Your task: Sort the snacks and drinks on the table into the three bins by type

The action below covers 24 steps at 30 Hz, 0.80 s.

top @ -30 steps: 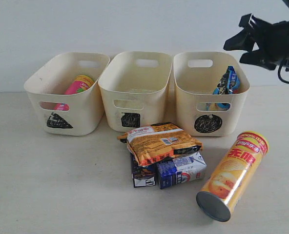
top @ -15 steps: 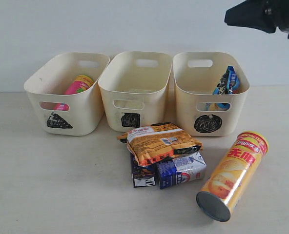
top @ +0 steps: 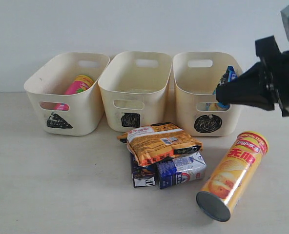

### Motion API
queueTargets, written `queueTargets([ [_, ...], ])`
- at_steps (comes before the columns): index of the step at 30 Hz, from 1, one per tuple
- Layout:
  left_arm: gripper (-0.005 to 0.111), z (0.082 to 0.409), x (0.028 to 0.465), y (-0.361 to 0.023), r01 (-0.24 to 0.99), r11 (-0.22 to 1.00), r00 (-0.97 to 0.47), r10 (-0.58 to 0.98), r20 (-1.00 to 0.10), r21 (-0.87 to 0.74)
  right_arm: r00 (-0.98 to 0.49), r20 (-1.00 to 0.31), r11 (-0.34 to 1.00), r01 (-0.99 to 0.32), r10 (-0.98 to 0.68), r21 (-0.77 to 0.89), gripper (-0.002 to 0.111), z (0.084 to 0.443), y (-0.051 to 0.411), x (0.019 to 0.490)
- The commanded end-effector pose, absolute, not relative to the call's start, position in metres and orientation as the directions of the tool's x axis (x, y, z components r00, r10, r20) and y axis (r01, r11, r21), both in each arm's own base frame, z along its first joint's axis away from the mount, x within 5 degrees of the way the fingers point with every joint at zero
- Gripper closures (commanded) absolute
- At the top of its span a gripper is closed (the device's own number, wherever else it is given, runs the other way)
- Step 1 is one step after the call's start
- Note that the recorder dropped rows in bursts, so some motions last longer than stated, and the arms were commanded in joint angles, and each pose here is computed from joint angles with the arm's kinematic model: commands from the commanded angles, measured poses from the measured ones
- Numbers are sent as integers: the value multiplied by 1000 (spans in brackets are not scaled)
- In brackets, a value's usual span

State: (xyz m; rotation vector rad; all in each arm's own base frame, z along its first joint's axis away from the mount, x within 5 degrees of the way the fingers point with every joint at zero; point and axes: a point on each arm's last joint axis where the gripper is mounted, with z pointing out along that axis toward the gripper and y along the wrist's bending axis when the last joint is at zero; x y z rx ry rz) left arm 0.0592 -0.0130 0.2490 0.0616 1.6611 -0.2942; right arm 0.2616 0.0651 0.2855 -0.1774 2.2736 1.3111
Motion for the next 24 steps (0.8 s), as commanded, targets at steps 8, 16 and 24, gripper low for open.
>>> queueTargets([
  [8,102,248,60,-13,214,963,-121,-140,-983,-163,-878,-392,647,-132,276,751,45,238,55,249],
  [16,102,248,60,-13,214,963,-121,-140,-983,-163,-864,-362,677,-33,351,735,30,223,75,260],
  [24,102,248,60,-13,214,963,-121,-140,-983,-163,-844,-372,741,45,387,670,30,200,94,275],
])
